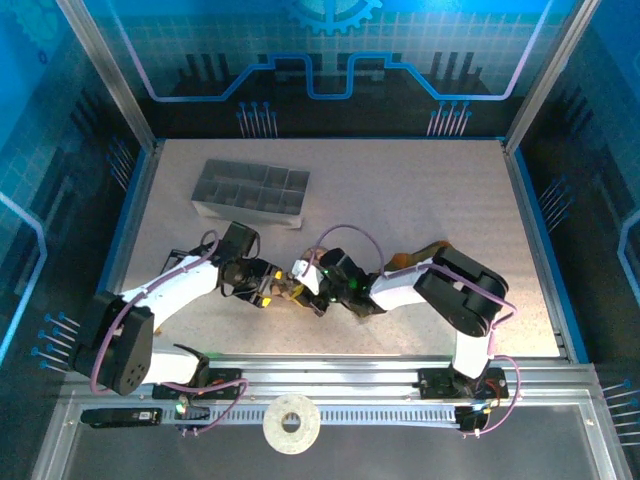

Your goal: Roll the socks

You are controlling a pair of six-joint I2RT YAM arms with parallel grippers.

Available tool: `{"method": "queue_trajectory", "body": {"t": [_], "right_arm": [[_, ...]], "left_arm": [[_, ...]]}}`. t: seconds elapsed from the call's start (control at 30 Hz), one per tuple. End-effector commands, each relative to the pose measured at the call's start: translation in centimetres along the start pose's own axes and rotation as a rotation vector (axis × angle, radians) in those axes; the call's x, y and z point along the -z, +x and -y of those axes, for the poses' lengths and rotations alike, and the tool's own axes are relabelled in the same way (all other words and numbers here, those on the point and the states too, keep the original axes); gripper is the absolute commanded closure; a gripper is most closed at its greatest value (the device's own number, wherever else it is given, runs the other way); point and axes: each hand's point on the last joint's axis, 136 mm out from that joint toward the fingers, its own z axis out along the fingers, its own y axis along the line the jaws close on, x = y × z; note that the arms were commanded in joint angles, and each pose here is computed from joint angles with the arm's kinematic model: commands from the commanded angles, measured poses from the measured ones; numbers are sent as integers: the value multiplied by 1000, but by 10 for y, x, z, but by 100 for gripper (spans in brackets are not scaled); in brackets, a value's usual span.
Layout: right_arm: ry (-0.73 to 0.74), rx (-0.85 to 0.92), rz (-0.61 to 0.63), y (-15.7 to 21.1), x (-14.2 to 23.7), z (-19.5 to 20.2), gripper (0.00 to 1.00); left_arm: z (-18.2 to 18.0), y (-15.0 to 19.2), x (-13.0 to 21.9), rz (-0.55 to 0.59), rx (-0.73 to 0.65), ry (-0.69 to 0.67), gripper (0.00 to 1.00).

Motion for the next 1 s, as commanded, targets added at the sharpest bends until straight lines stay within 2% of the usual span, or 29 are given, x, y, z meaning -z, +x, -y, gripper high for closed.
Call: {"method": "queue_trajectory", "body": {"t": [0.0,0.23,0.33,0.5,0.53,0.63,0.7,0.73,0.87,0.97], "right_arm": [[-69,-329,-395,132,11,-10,100],[-136,-472,-441,141,9,-6,100],[-138,-493,-459,143,8,-4,100],[-100,-422,-431,131,10,5,99],[-88,-380,-403,124,12,6,94],[-4,-161,-254,85,25,7,64],[121,78,-80,45,41,5,48],[176,148,-34,33,47,4,41],[303,319,-20,9,61,0,35],[320,406,-19,1,60,-11,33]], "left_arm": [[2,7,-8,-40,-54,23,45],[-1,8,-30,-46,-90,-1,49],[-11,5,-41,-30,-118,-61,56],[-56,-3,-41,11,-69,-252,95],[-64,-3,-40,10,-58,-285,98],[-75,0,-36,5,-22,-325,100],[-77,1,-35,7,14,-321,100],[-77,1,-35,10,24,-325,100],[-74,0,-32,32,57,-353,100],[-71,-2,-33,40,64,-369,100]]}}
